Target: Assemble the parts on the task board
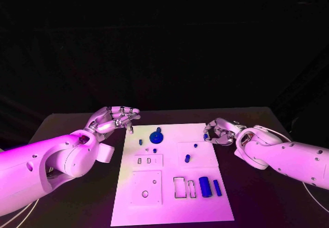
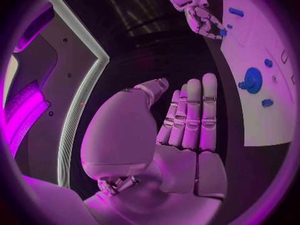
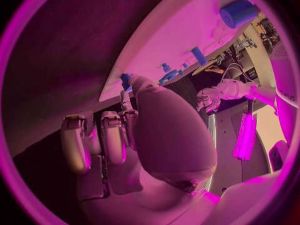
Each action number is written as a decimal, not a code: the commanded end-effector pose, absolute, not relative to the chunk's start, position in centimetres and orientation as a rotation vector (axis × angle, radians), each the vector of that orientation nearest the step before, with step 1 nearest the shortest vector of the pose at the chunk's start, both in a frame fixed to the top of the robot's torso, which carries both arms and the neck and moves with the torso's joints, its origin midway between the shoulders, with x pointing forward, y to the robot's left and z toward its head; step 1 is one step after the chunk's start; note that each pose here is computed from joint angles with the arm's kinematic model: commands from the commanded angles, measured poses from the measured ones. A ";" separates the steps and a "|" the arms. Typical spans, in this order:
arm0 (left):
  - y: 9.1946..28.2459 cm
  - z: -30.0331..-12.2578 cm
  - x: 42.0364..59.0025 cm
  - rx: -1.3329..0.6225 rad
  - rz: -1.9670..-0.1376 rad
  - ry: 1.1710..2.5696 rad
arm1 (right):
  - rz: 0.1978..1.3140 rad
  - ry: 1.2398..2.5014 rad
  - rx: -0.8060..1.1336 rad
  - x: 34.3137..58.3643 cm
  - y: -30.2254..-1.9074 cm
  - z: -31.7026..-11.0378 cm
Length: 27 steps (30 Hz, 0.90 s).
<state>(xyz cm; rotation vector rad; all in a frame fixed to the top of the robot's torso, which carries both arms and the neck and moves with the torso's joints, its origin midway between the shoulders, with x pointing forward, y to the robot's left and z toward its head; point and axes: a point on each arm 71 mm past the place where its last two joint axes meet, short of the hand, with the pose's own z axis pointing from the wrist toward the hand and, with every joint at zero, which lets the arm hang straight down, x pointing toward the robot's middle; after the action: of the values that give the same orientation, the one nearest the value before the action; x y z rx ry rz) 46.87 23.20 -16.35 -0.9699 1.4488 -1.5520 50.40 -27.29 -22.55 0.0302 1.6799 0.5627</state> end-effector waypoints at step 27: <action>23.1 -16.2 46.8 -0.961 -1.569 1.451 | 0.520 1.694 0.018 50.5 -26.7 -22.9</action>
<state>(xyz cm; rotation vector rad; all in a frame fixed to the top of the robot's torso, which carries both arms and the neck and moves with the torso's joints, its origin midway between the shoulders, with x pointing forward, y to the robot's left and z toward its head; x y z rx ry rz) 46.87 23.29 -16.35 -0.9708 1.4486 -1.5500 50.60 -26.83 -22.72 0.0280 1.6937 0.5392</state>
